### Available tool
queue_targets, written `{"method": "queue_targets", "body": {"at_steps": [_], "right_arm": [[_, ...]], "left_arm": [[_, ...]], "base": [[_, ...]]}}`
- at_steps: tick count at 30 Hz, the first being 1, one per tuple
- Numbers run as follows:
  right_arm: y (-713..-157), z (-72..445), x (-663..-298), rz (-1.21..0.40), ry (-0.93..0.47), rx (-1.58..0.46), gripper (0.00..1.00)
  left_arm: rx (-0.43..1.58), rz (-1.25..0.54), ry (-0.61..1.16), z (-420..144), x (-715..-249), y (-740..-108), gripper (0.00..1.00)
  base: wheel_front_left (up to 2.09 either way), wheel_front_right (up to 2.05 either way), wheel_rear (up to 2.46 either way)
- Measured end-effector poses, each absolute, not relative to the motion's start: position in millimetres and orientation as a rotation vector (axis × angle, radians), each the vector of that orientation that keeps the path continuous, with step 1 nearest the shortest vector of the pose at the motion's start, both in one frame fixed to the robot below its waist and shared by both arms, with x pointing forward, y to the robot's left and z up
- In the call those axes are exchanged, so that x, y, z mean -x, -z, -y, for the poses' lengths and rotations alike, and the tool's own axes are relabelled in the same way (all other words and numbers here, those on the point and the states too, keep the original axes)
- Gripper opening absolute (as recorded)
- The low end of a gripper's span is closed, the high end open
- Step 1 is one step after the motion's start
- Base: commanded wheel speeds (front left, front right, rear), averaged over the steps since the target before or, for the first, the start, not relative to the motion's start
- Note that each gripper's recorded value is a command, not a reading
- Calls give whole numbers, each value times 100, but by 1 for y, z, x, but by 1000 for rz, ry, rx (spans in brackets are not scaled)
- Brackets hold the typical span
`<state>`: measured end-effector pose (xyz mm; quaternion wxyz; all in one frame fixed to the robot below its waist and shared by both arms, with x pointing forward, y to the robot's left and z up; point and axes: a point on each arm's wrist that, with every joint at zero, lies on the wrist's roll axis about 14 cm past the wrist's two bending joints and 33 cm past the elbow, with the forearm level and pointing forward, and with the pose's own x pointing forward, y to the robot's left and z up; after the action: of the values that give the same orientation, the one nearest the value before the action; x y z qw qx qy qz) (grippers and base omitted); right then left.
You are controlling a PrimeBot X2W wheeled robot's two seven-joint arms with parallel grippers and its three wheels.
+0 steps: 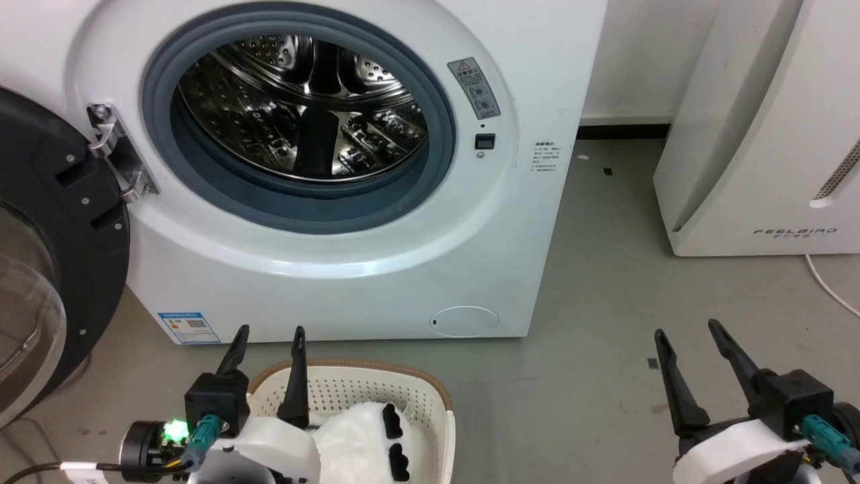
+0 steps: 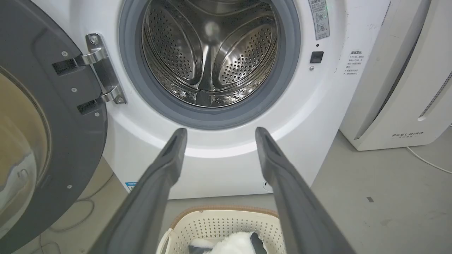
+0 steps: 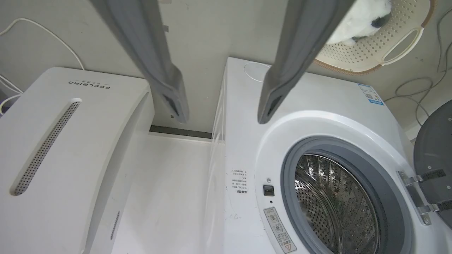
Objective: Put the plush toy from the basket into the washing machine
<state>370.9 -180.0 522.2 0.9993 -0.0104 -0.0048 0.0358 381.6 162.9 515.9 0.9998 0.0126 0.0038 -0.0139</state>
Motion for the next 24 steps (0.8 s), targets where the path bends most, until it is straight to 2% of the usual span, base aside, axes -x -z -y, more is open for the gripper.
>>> {"method": "queue_targets", "body": {"at_steps": [24], "right_arm": [[-505, 199, -392, -2, -15, -17, 100]], "left_arm": [[-29, -211, 123, -134, -415, -436, 100]], "base": [[0, 0, 0]]}}
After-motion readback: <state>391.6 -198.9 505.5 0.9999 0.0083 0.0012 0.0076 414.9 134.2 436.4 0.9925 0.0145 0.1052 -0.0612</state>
